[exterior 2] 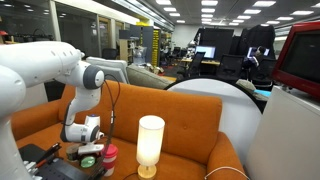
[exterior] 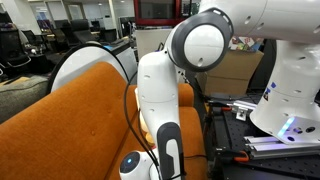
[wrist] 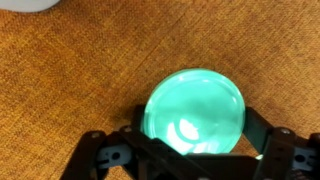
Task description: Put the green lid on the clear bottle
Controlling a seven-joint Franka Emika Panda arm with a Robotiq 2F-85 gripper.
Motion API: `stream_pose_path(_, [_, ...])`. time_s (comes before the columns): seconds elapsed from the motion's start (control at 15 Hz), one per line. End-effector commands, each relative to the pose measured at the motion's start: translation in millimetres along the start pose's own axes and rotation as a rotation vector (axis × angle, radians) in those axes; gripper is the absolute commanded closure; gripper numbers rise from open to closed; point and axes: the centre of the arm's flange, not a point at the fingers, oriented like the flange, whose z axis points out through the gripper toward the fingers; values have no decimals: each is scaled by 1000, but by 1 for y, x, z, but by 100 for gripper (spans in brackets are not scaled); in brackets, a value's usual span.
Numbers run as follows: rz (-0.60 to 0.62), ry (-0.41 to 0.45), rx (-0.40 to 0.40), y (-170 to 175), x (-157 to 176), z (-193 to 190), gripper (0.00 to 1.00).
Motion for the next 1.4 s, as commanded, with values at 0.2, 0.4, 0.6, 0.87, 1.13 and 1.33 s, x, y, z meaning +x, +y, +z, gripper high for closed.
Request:
stream_pose_path(0.2, [27, 22, 9, 2, -2, -6, 31])
stream_pose_path(0.4, [34, 18, -13, -4, 0, -18, 31])
stream_pose_path(0.6, [41, 27, -38, -5, 7, -34, 31])
stream_pose_path(0.87, [64, 42, -86, -6, 15, -62, 31])
stream_pose_path(1.13, [102, 50, -153, 1, 19, -91, 31])
stream_pose_path(1.33, [114, 49, -182, 3, 18, -106, 31])
